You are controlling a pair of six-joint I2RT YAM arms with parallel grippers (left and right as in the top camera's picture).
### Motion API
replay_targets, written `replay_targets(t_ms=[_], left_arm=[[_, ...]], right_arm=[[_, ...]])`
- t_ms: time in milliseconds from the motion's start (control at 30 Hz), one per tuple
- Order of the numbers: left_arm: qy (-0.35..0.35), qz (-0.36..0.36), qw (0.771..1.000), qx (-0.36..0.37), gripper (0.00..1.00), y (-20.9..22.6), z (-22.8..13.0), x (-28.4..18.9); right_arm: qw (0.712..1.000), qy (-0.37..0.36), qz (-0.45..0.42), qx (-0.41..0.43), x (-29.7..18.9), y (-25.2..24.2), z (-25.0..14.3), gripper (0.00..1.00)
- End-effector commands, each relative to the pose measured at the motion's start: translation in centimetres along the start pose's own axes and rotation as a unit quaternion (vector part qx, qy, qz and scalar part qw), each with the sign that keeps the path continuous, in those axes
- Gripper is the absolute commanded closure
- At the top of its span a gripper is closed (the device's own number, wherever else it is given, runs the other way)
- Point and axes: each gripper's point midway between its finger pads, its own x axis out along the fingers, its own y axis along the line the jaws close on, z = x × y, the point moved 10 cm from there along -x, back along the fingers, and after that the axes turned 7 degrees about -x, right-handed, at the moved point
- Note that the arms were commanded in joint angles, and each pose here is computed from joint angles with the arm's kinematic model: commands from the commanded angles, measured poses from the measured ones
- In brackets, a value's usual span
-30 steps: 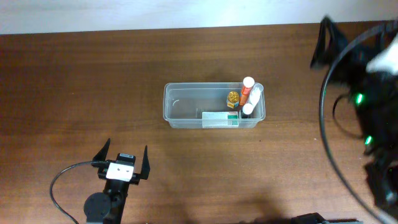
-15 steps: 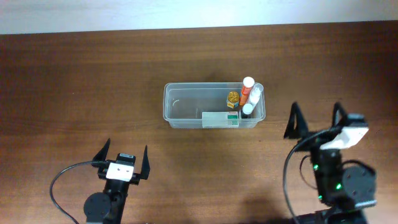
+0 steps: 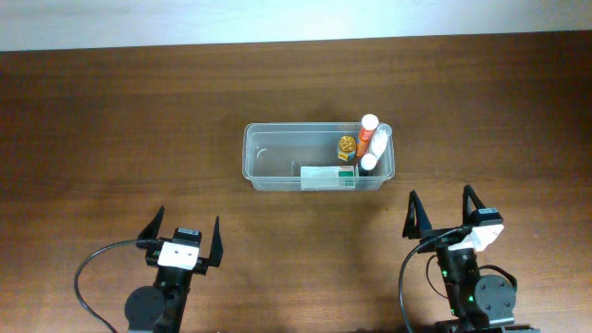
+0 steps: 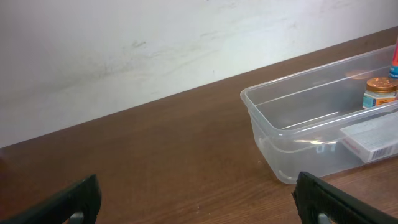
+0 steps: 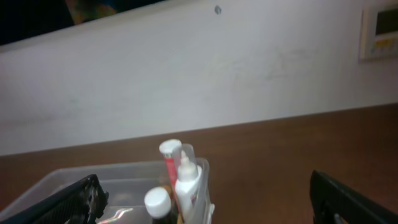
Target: Pack container
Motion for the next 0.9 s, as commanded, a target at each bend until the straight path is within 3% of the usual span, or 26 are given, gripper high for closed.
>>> replay_targets(t_ms=[0,367,867], left_arm=[[-0.001,0.007,1.000,-0.001,0.01,0.1,-0.2,0.0],[-0.001,0.007,1.000,-0.001,0.01,0.1,-0.2,0.0],[-0.001,0.007,1.000,-0.001,0.00,0.1,-0.2,0.0]], right_arm=[[1.000,0.013,0.002,0.001,0.0,-0.1,-1.5,0.02],[0.995,0.096,-0.006,-0.021,-0.4,-0.4,-3.9,0.02],[0.996,0.079,-0.002,-0.035,-0.5,-0.3,-3.4,0.02]])
